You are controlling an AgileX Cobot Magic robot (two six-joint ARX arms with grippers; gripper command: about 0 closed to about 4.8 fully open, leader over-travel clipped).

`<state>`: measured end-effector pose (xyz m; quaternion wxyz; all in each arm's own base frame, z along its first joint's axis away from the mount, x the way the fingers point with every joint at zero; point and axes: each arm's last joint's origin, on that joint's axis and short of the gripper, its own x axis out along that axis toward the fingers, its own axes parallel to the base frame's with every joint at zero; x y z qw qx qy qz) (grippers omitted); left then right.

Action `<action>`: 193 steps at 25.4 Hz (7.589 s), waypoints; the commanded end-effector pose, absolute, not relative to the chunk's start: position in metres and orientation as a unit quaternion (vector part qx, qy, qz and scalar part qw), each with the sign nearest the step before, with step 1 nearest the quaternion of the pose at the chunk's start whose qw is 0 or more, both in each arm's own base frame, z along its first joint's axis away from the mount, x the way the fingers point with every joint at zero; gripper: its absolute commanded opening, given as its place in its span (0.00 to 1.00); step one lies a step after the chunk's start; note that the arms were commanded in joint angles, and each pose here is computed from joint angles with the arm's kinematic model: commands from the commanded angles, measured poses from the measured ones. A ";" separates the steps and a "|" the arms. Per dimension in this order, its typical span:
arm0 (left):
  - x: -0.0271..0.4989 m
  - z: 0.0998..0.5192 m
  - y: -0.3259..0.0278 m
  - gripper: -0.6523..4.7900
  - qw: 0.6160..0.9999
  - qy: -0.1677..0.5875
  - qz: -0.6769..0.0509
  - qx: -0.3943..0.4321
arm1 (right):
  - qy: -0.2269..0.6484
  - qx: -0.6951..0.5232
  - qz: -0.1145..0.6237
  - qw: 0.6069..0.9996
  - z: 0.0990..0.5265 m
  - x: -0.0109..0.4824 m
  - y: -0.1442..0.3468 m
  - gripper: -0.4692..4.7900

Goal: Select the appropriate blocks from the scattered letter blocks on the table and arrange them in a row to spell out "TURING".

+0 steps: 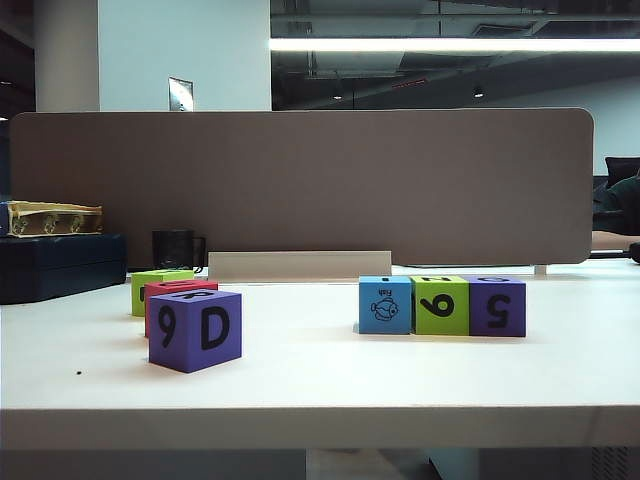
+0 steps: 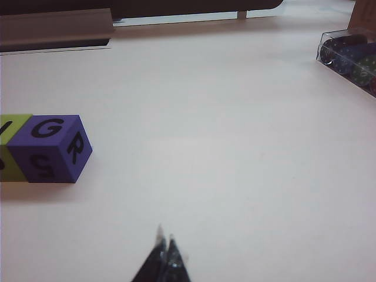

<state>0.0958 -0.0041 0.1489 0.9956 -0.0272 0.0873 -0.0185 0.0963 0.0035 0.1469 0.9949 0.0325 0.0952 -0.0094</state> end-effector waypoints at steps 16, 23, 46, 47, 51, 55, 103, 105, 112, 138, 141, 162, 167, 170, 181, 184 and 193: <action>0.096 0.152 -0.004 0.11 0.995 0.076 -0.019 -0.055 | 0.081 0.037 0.003 0.996 0.157 0.095 0.004 0.09; 0.094 0.166 -0.004 0.11 0.996 0.052 -0.022 -0.066 | 0.036 0.048 0.003 0.998 0.190 0.088 0.004 0.09; 0.089 0.213 -0.007 0.11 0.993 0.026 -0.067 -0.088 | 0.093 0.047 0.029 0.994 0.293 0.101 0.007 0.09; 0.090 0.215 -0.007 0.11 0.993 0.029 -0.067 -0.088 | 0.098 0.048 0.039 0.993 0.294 0.104 0.007 0.09; 0.098 0.222 -0.008 0.11 0.991 0.059 -0.086 -0.086 | 0.117 0.051 0.076 0.989 0.298 0.113 0.011 0.09; 0.107 0.226 -0.009 0.11 0.987 0.088 -0.097 -0.088 | 0.122 0.048 0.099 0.986 0.298 0.114 0.016 0.09; 0.212 0.265 -0.074 0.11 0.918 0.276 -0.283 -0.027 | 0.243 0.045 0.256 0.935 0.325 0.143 0.051 0.09; 0.213 0.261 -0.080 0.12 0.912 0.285 -0.292 -0.023 | 0.246 0.044 0.258 0.933 0.324 0.143 0.051 0.09; 0.215 0.248 -0.097 0.29 0.894 0.316 -0.316 -0.012 | 0.268 0.043 0.258 0.927 0.321 0.141 0.051 0.09; 0.226 0.213 -0.122 0.77 0.874 0.379 -0.303 0.037 | 0.310 0.021 0.397 0.863 0.313 0.128 0.086 0.09; 0.228 0.206 -0.124 0.86 0.866 0.390 -0.307 0.054 | 0.316 0.021 0.397 0.862 0.312 0.129 0.087 0.09; 0.247 0.169 -0.133 0.72 0.851 0.416 -0.310 0.077 | 0.323 0.018 0.387 0.863 0.310 0.133 0.088 0.09; 0.249 0.171 -0.134 0.68 0.858 0.414 -0.301 0.050 | 0.322 0.015 0.380 0.867 0.309 0.133 0.088 0.09; 0.249 0.172 -0.135 0.63 0.860 0.411 -0.301 0.035 | 0.322 0.015 0.380 0.867 0.309 0.133 0.088 0.09; 0.247 0.184 -0.165 0.60 0.882 0.349 -0.314 0.029 | 0.323 0.015 0.380 0.867 0.309 0.133 0.088 0.09; 0.256 0.192 -0.175 0.60 0.895 0.347 -0.282 0.010 | 0.323 0.015 0.380 0.867 0.309 0.133 0.088 0.09; 0.289 0.211 -0.196 0.60 0.896 0.378 -0.234 -0.021 | 0.339 0.012 0.374 0.863 0.307 0.131 0.087 0.09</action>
